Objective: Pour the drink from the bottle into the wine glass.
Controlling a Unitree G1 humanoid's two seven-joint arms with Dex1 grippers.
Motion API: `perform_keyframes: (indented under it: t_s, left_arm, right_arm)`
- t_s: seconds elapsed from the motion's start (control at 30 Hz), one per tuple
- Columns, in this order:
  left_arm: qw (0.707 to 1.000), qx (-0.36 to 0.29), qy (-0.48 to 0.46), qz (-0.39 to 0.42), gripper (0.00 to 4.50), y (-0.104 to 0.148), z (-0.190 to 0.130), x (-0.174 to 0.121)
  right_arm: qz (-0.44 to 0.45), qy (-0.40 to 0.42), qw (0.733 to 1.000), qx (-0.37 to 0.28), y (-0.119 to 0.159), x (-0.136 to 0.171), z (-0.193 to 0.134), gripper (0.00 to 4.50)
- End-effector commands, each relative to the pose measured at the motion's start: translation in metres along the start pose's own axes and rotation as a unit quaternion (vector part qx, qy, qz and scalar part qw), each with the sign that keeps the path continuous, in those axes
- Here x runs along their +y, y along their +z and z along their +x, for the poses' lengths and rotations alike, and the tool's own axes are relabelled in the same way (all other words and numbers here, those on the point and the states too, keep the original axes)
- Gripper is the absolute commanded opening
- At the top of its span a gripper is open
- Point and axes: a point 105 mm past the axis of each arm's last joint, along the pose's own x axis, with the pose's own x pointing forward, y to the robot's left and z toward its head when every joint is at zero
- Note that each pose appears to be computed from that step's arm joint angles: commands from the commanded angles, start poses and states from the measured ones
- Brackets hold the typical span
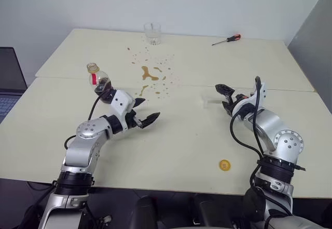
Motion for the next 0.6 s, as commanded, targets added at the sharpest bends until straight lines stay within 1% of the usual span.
perform_keyframes:
  t_s: [0.03, 0.17, 0.27, 0.4, 0.5, 0.53, 0.6]
  left_arm:
    - [0.999, -0.019, -0.003, 0.029, 4.45, 0.019, -0.004, -0.001]
    - [0.999, -0.019, 0.001, 0.031, 4.45, 0.02, -0.004, 0.0]
    - [0.999, -0.018, 0.003, 0.031, 4.45, 0.02, -0.005, -0.001]
    - [0.999, -0.018, 0.007, 0.032, 4.45, 0.02, -0.005, -0.001]
    - [0.999, -0.018, 0.009, 0.032, 4.5, 0.02, -0.006, 0.0]
    - [0.999, -0.018, 0.009, 0.033, 4.5, 0.021, -0.006, 0.001]
    - [0.999, -0.021, 0.016, 0.037, 4.5, 0.022, -0.007, 0.002]
  right_arm:
    - [0.023, 0.02, 1.0, -0.006, 0.004, 0.014, 0.005, 4.5]
    - [0.028, 0.008, 1.0, -0.003, 0.0, 0.013, 0.011, 4.5]
    - [0.051, -0.027, 0.998, -0.02, 0.003, 0.002, 0.021, 4.5]
    - [0.061, -0.045, 0.996, -0.043, 0.009, -0.002, 0.03, 4.5]
    - [0.066, -0.06, 0.994, -0.055, 0.014, -0.007, 0.034, 3.92]
    - [0.065, -0.061, 0.994, -0.057, 0.015, -0.008, 0.035, 3.63]
    - [0.061, -0.06, 0.994, -0.061, 0.016, -0.007, 0.037, 2.83]
